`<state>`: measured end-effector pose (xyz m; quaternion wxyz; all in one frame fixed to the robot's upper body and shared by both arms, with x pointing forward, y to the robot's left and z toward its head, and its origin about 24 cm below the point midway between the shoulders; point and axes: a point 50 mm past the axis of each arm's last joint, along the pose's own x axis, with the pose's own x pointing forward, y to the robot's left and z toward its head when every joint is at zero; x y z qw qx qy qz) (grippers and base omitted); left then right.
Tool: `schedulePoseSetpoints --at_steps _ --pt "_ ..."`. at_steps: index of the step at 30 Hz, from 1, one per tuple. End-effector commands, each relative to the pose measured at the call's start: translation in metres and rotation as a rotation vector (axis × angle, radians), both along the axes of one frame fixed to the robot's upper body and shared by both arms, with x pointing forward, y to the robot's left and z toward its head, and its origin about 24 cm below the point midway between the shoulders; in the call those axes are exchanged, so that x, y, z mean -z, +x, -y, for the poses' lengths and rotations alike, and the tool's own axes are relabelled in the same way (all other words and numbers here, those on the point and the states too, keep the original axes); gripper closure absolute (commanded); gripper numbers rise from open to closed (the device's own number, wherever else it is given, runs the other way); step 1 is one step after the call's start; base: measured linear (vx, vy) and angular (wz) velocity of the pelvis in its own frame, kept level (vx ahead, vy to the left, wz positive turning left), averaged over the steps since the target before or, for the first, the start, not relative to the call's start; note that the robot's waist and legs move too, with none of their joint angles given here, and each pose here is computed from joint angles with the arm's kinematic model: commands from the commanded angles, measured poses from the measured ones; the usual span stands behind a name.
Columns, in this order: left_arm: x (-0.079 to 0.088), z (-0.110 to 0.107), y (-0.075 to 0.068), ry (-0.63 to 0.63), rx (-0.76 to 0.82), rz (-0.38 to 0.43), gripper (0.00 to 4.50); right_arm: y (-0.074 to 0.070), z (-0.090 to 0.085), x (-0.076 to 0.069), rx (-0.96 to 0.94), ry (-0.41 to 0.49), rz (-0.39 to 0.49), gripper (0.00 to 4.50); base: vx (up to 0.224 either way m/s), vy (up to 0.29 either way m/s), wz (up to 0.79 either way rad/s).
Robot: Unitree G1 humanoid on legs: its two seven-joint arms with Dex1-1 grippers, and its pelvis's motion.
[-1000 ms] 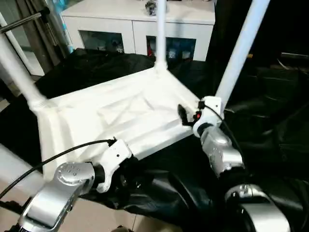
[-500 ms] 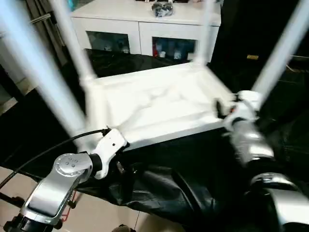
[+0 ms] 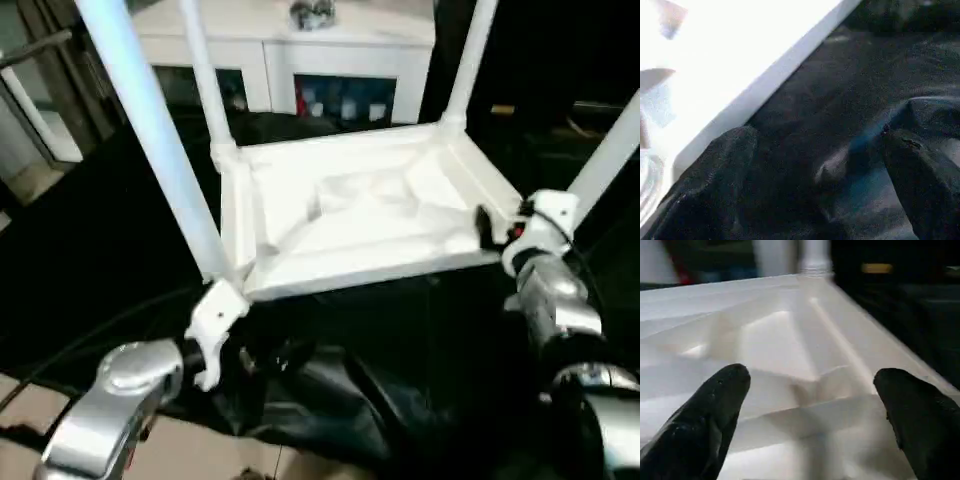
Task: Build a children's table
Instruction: Rotate table base
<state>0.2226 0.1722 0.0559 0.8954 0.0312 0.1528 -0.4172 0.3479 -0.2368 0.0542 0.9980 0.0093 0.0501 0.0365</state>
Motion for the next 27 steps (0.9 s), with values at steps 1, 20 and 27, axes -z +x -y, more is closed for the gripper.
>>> schedulePoseSetpoints --at_steps 1,20,27 --pt "-0.004 -0.016 -0.005 -0.073 -0.07 0.018 0.03 -0.008 -0.01 -0.008 -0.133 0.003 0.045 0.0 0.0 0.0 0.0" --pt "-0.016 -0.06 0.009 -0.257 -0.371 0.205 0.03 -0.07 0.002 0.0 -0.242 -0.043 -0.127 0.0 0.0 0.0 0.0" --pt "-0.016 -0.045 0.039 -0.205 -0.359 0.218 0.03 -0.066 -0.001 0.011 -0.171 -0.082 -0.225 0.0 0.0 0.0 0.0"
